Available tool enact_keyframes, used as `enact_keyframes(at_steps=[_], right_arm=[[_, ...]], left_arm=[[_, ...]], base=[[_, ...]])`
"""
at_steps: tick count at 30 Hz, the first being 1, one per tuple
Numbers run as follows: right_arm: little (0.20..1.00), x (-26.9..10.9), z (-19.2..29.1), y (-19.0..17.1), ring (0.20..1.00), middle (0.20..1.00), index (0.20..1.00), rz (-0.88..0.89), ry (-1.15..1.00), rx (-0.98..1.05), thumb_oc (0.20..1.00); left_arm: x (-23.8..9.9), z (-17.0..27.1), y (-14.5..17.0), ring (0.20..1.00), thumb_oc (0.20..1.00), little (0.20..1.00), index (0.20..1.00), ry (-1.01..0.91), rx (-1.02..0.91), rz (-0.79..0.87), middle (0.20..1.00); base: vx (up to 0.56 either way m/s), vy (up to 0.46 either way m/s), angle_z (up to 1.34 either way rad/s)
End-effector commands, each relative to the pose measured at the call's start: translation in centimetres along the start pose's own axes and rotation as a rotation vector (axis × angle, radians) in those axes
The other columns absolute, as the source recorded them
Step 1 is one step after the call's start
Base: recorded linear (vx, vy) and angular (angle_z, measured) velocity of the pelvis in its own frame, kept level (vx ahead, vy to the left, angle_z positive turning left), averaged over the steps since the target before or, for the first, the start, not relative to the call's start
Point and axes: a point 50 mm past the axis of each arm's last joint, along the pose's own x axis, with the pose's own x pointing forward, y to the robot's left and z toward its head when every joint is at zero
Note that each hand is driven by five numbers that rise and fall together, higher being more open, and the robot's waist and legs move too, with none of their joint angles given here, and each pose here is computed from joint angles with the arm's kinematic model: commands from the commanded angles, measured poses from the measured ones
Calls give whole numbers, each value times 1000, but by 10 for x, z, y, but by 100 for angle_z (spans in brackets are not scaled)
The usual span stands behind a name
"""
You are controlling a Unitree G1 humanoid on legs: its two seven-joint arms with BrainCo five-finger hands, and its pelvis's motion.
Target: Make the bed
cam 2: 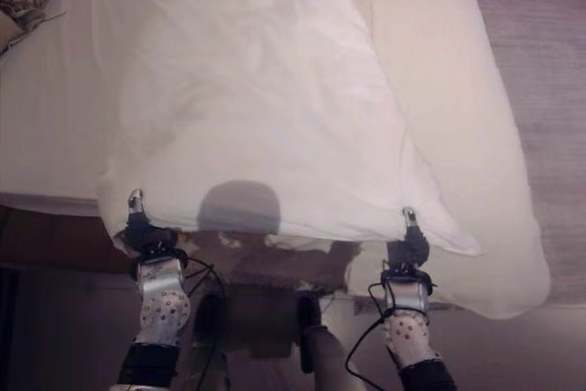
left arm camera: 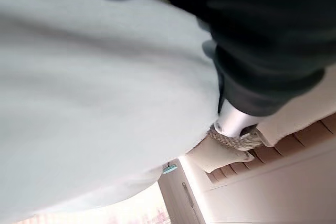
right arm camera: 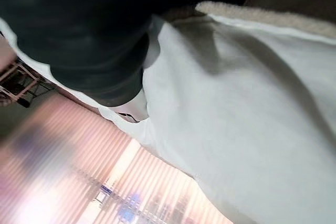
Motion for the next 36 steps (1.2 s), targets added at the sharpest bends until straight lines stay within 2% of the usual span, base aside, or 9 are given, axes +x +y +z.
enact_keyframes(at_steps=[1, 3, 8, 16, 19, 27, 32, 36], right_arm=[[200, -7, 20, -4, 200, 200, 200, 16, -111, -3, 200], [200, -6, 15, 0, 200, 200, 200, 56, -85, -12, 200], [200, -7, 11, -3, 200, 200, 200, 51, -63, -14, 200], [200, -12, 9, -6, 200, 200, 200, 64, -39, -59, 200], [200, -10, 17, -8, 200, 200, 200, 55, -49, -135, 200], [200, -5, 23, -13, 200, 200, 200, 32, -71, -155, 200], [200, -6, 27, -18, 200, 200, 200, -3, -99, -134, 200], [200, -7, 25, -21, 200, 200, 200, -26, -114, -112, 200]], left_arm=[[4, 26, -14, 200, 200, 200, 200, -90, 80, -149, 200], [1, 28, -10, 200, 200, 200, 200, -72, 117, -163, 200], [-2, 25, -4, 200, 200, 200, 200, -39, 161, -145, 200], [-7, 24, -4, 200, 200, 200, 200, -52, 153, -126, 200], [-11, 21, 3, 200, 200, 200, 200, -49, 118, -79, 200], [-13, 17, 0, 200, 200, 200, 200, -44, 84, -91, 200], [-11, 27, -5, 200, 200, 200, 200, -94, 88, -109, 200], [-7, 27, -13, 200, 200, 200, 200, -92, 115, -150, 200]], base=[[256, 1282, -7], [168, 858, 36], [14, 323, -32], [6, 88, 2], [-90, -179, -10], [-47, -67, 14], [24, 187, 7], [56, 685, -3]])
